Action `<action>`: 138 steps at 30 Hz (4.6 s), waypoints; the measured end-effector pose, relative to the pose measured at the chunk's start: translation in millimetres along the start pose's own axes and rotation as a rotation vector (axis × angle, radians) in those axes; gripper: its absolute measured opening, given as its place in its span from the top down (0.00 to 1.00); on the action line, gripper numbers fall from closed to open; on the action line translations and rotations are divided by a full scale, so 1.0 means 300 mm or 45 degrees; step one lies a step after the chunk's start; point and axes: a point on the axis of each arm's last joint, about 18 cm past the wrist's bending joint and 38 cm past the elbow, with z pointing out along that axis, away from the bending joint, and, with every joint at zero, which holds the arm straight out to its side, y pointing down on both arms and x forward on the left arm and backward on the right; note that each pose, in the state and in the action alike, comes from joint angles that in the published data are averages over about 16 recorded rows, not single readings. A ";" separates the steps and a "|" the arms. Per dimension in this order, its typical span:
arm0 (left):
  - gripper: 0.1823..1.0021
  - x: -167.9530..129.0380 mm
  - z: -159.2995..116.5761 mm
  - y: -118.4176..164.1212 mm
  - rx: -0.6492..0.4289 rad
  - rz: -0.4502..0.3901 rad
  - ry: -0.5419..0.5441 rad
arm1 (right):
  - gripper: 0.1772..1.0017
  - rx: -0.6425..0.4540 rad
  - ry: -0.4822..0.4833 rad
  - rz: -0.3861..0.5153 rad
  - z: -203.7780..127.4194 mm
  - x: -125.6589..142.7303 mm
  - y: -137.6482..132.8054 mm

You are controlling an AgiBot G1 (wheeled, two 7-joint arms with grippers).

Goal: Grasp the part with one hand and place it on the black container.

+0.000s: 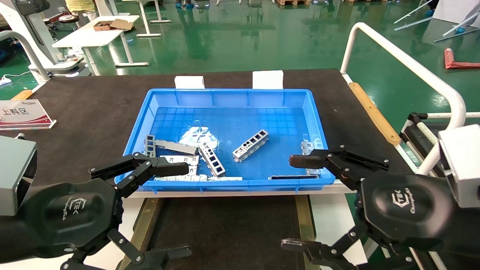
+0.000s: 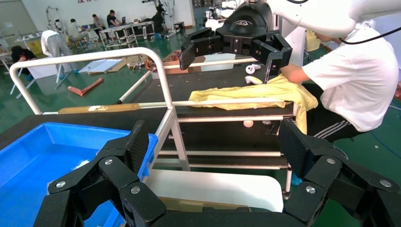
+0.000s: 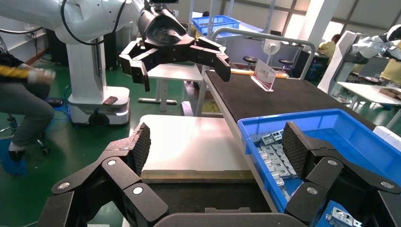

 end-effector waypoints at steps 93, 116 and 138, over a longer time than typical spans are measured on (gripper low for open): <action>0.00 -0.678 0.630 0.353 -0.472 0.078 -0.683 | 0.00 0.000 0.000 0.000 0.000 0.000 0.000; 0.00 -0.665 0.735 0.520 -0.611 -0.005 -0.776 | 0.00 0.000 0.000 0.000 0.000 0.000 0.000; 0.23 -0.650 0.748 0.572 -0.636 -0.064 -0.814 | 0.24 0.000 0.000 0.000 0.000 0.000 0.000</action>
